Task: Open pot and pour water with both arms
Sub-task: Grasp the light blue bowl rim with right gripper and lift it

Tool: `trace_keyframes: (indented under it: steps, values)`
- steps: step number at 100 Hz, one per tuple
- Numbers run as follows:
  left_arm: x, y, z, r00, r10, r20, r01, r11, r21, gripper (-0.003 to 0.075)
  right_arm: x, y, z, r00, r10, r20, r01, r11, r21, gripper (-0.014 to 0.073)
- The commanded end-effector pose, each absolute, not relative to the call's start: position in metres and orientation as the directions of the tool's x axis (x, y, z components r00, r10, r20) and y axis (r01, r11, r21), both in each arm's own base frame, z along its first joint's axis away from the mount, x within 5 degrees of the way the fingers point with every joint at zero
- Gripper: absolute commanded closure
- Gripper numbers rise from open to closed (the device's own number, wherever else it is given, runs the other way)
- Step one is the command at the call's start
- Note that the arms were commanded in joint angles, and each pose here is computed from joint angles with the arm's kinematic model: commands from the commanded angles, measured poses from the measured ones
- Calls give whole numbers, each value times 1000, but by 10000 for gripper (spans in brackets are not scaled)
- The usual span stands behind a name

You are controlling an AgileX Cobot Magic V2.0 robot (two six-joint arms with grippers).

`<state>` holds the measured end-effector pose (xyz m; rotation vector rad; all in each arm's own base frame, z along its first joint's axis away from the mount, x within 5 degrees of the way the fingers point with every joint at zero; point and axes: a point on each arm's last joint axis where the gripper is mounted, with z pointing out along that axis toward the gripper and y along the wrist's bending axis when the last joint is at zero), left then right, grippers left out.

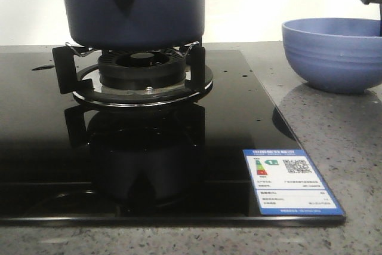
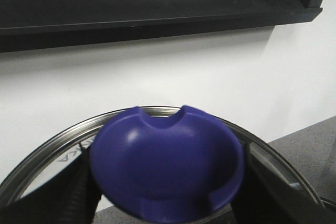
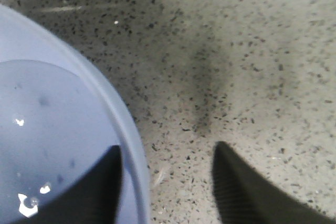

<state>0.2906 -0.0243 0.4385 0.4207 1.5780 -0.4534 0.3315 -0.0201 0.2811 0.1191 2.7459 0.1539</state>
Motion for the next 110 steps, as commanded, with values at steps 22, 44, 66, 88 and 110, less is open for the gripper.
trace_keyframes:
  steps: [22, 44, 66, 88, 110]
  values:
    - [276, -25, 466, 26, -82, -996, 527, 848, -55, 396, 333, -20, 308, -877, 91, -472, 30, 990, 135, 659]
    - [277, -24, 465, 24, -66, -998, 516, 855, -44, 396, 336, -14, 345, -861, 80, -502, -14, 984, 179, 657]
    - [280, -20, 465, 32, -60, -998, 469, 882, -38, 396, 335, -4, 400, -805, 57, -591, -84, 975, 208, 656]
    - [282, -16, 466, 39, -64, -997, 432, 901, -41, 396, 341, 20, 435, -783, -11, -623, -192, 955, 225, 636]
    - [283, -14, 466, 44, -66, -997, 409, 912, -42, 396, 358, 63, 461, -723, -59, -688, -318, 913, 257, 636]
